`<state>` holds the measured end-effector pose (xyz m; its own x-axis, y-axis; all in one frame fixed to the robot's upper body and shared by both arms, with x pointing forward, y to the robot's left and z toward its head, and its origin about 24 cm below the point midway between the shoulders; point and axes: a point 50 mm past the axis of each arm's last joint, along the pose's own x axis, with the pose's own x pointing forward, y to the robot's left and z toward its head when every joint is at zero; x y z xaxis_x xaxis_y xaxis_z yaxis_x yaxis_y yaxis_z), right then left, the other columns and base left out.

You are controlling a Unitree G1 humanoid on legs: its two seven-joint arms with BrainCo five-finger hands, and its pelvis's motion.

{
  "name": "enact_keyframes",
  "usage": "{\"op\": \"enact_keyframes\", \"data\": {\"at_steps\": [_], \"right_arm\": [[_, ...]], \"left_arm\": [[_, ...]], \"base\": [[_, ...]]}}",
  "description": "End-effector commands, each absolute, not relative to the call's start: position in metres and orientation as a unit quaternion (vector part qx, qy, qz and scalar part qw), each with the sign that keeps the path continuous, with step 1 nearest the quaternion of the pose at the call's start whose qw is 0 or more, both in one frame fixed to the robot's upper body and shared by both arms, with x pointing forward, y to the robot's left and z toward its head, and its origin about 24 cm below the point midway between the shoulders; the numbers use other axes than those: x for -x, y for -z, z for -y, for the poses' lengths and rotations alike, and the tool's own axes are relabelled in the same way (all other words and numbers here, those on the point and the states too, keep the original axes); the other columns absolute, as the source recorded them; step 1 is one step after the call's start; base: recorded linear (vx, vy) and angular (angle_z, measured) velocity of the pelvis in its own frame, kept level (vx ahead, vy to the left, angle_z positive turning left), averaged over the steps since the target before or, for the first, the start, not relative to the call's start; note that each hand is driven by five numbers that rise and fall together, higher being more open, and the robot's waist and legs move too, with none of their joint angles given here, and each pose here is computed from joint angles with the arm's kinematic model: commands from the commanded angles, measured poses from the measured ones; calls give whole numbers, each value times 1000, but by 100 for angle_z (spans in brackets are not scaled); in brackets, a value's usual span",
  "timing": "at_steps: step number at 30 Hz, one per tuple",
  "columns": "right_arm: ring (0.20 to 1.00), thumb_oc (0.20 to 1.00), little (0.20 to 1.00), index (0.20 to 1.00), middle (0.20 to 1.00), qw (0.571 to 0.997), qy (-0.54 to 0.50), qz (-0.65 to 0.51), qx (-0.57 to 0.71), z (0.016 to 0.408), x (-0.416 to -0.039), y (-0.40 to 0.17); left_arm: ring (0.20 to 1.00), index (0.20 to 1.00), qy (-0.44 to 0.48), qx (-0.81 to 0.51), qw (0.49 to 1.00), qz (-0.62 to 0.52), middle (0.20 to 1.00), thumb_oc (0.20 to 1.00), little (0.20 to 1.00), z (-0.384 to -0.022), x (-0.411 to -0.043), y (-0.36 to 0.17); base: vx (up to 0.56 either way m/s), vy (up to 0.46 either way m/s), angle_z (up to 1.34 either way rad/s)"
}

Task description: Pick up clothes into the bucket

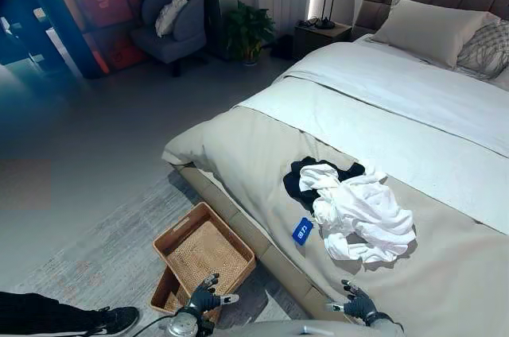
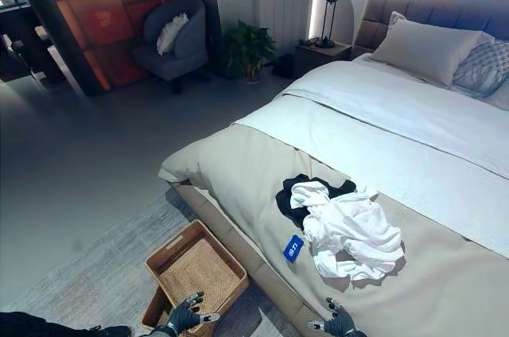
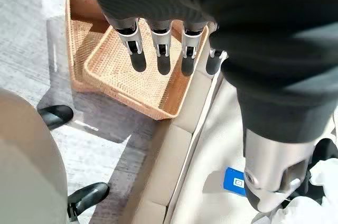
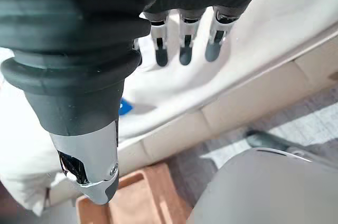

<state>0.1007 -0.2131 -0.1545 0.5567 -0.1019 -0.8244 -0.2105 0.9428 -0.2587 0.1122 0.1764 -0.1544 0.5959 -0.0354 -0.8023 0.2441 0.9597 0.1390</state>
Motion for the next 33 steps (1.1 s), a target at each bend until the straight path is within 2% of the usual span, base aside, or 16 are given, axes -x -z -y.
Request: {"op": "enact_keyframes", "data": {"at_steps": [1,8,16,21,26,28,33], "right_arm": [[1000,1000,1000,1000,1000,878,-42,-441,180,205,-130,149],[1000,1000,1000,1000,1000,883,-32,-438,167,205,-132,148],[1000,1000,1000,1000,1000,890,9,-421,177,211,-149,142],[1000,1000,1000,1000,1000,909,51,-372,182,217,-184,125],[1000,1000,1000,1000,1000,929,83,-233,275,228,-240,77],[1000,1000,1000,1000,1000,932,142,-145,302,237,-274,41],[1000,1000,1000,1000,1000,919,198,-75,333,248,-303,4]], "left_arm": [[1000,1000,96,-136,894,-416,1000,1000,1000,-169,-131,150],[1000,1000,86,-132,894,-419,1000,1000,1000,-171,-131,150],[1000,1000,81,-139,889,-430,1000,1000,1000,-172,-127,153],[1000,1000,67,-149,889,-427,1000,1000,1000,-175,-132,151],[1000,1000,58,-167,903,-392,1000,1000,1000,-173,-147,144],[1000,1000,63,-182,914,-357,1000,1000,1000,-168,-160,137],[1000,1000,56,-183,928,-320,1000,1000,1000,-163,-177,127]], "base": [[-43,-30,21],[0,0,0],[0,0,0],[0,0,0],[-37,-10,6],[-102,5,5],[-25,4,1]]}}
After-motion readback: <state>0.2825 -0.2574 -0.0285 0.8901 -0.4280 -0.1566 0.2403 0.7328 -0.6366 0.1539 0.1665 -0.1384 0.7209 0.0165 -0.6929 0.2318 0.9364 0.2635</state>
